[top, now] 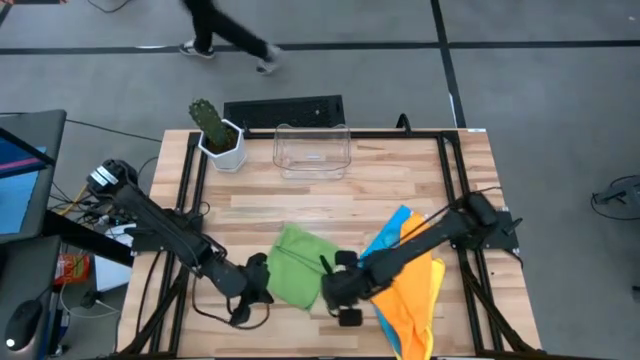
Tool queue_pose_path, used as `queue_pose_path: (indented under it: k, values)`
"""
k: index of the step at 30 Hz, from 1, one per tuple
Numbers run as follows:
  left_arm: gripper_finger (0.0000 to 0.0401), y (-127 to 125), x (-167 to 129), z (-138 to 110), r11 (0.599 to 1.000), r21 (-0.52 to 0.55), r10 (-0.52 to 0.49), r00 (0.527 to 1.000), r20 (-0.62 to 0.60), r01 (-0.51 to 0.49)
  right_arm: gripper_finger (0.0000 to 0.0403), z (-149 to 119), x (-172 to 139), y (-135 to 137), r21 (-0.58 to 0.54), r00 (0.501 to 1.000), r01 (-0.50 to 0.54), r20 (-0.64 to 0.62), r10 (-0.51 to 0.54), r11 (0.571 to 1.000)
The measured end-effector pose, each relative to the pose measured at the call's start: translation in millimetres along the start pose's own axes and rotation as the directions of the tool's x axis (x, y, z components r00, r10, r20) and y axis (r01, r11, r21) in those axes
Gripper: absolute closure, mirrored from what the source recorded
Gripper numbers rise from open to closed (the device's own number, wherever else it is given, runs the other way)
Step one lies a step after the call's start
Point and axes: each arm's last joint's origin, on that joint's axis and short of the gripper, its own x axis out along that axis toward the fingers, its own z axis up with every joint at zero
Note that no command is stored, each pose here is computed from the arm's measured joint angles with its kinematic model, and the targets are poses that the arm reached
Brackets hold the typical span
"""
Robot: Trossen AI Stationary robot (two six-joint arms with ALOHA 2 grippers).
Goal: Fold microfiber towels
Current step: Fold the green towel
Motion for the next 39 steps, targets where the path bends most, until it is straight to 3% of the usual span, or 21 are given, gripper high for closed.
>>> queue_pose_path:
  k: [2,5,11,14,17,21,26,30,34,39]
  values:
    - [0.0398,-5.7,-10.3,12.8,0.994,0.1,-0.03,0.998,-0.047,0.035,0.0301,-6.5,-11.2,8.7,-0.029,0.998,0.021,0.064,-0.02,0.999]
    - [0.0384,-8.2,-25.9,18.6,0.972,0.231,0.002,0.987,-0.158,0.035,0.0281,-7.1,-12.8,17.1,-0.087,0.988,0.026,0.154,-0.013,0.996]
    - [0.0304,-5.5,-31.9,12.4,0.926,0.377,0.067,0.968,-0.24,0.03,0.0201,11.3,22.5,15.6,-0.151,0.962,0.009,0.27,0.033,0.989]
    - [0.0254,-4.7,-22.5,8.6,0.889,0.455,0.159,0.962,-0.221,-0.043,0.0171,14.9,47.9,15.1,-0.184,0.957,0.015,0.288,0.04,0.983]
    - [0.0211,-1.3,-8.2,3.1,0.839,0.524,0.284,0.939,-0.197,-0.144,0.0165,17.7,69.8,16.6,-0.231,0.946,0.025,0.321,0.052,0.973]
    - [0.0177,6.7,18.2,-10.5,0.823,0.549,0.349,0.891,-0.291,-0.143,0.0177,21.9,85.7,14.5,-0.246,0.944,0.037,0.327,0.047,0.969]
    - [0.0171,14.3,46.1,-32.5,0.831,0.554,0.33,0.851,-0.408,-0.056,0.019,21.6,89.7,14.6,-0.265,0.948,0.041,0.314,0.046,0.963]
    - [0.0174,22.2,51.7,-45.4,0.84,0.535,0.355,0.838,-0.413,-0.092,0.0192,18.3,89.2,21.0,-0.322,0.951,0.05,0.306,0.054,0.946]
    - [0.0175,29.6,51.0,-52.0,0.817,0.547,0.434,0.818,-0.378,-0.18,0.0192,15.6,94.2,23.7,-0.34,0.953,0.051,0.298,0.056,0.939]
    - [0.0176,34.3,50.6,-59.8,0.832,0.529,0.416,0.82,-0.393,-0.169,0.0192,9.6,111.6,22.6,-0.332,0.966,0.026,0.252,0.062,0.943]
